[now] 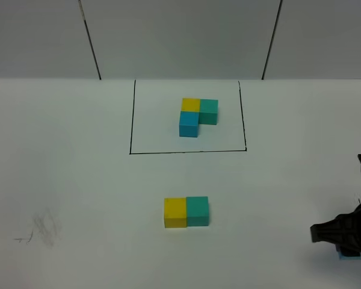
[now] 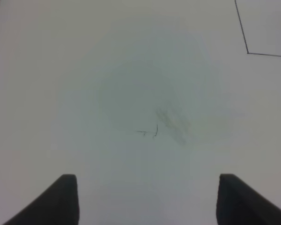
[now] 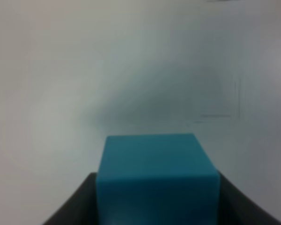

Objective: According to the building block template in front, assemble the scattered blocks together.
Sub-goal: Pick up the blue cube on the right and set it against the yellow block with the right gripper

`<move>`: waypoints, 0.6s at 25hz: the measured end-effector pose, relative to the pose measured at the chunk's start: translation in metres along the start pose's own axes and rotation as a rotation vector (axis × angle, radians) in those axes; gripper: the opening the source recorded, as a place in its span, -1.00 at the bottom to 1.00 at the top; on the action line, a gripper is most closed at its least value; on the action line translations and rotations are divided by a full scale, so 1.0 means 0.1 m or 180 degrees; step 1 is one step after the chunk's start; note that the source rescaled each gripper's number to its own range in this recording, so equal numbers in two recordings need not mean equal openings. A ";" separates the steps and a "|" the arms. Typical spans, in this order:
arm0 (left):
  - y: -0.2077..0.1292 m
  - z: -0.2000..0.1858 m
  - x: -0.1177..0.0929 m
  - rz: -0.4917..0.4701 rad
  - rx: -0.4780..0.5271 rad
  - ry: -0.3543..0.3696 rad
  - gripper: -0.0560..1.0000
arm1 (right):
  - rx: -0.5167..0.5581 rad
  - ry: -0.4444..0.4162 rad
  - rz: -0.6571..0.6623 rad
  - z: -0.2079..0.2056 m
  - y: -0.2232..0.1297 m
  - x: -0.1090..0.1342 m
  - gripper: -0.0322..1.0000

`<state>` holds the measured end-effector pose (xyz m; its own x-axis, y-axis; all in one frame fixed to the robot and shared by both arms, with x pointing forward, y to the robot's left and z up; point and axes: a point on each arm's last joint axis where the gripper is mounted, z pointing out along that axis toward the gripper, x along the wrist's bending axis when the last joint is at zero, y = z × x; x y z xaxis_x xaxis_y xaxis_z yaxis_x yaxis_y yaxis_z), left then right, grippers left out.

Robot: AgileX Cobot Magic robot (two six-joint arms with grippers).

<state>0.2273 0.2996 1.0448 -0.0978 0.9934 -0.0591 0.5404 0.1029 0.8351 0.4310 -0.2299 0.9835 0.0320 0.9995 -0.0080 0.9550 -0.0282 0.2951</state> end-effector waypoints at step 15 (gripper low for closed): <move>0.00 0.00 0.00 0.0000 0.0000 0.0000 -0.19 | 0.0104 0.0198 -0.0031 0.08 -0.49 1.28 -0.90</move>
<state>0.2273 0.2996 1.0448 -0.0978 0.9934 -0.0591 0.5404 0.1029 0.8351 0.3904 -0.1010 0.9603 0.0051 0.9988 0.0491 0.9643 -0.0179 0.2640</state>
